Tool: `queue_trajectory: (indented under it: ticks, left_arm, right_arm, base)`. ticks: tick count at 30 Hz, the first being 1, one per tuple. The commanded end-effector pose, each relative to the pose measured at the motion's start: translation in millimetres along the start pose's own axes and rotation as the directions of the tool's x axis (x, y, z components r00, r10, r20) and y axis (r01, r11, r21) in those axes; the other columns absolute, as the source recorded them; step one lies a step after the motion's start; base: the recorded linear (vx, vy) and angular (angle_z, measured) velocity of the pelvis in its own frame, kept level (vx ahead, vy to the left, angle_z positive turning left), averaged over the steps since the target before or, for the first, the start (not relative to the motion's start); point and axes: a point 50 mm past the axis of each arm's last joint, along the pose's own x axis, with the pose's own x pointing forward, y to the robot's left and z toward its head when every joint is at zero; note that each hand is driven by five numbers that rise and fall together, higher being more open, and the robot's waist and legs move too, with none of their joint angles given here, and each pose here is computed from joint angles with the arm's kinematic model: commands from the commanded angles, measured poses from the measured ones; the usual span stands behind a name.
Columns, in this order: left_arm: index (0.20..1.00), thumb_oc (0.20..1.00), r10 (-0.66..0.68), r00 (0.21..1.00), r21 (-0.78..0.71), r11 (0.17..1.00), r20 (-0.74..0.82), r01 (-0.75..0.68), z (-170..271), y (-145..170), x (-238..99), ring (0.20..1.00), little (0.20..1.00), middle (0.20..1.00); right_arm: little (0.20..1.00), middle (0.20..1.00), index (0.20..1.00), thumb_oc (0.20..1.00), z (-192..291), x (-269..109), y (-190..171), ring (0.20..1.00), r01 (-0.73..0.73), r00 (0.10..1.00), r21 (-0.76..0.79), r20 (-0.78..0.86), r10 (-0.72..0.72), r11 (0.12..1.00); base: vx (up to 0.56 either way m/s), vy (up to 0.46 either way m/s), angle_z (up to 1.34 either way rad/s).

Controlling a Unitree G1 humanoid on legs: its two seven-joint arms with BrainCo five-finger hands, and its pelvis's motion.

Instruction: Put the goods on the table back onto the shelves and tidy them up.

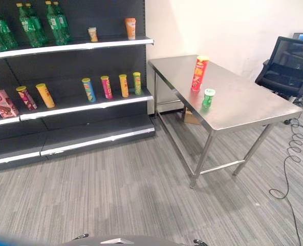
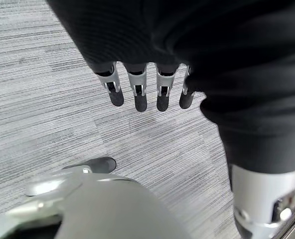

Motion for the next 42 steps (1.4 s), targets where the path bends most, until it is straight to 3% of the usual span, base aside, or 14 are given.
queue_trajectory:
  ticks: [1, 42]
  left_arm:
    - [1.0, 1.0, 0.012, 0.997, -0.04, 0.999, 0.077, -0.009, 24.6, 0.9, 3.9, 1.0, 1.0, 1.0]
    - [1.0, 1.0, 0.033, 0.998, -0.013, 0.999, 0.055, -0.032, 20.1, 5.8, 3.3, 1.0, 1.0, 1.0]
  right_arm:
    - [1.0, 1.0, 1.0, 1.0, 13.8, 1.9, -3.7, 1.0, -0.004, 0.999, -0.014, 0.043, 0.005, 1.0]
    - [1.0, 1.0, 1.0, 1.0, 18.3, 2.3, -0.3, 1.0, -0.025, 0.998, -0.049, 0.052, 0.028, 0.998]
  base:
    - [0.0, 0.0, 0.0]
    - [0.0, 0.008, -0.02]
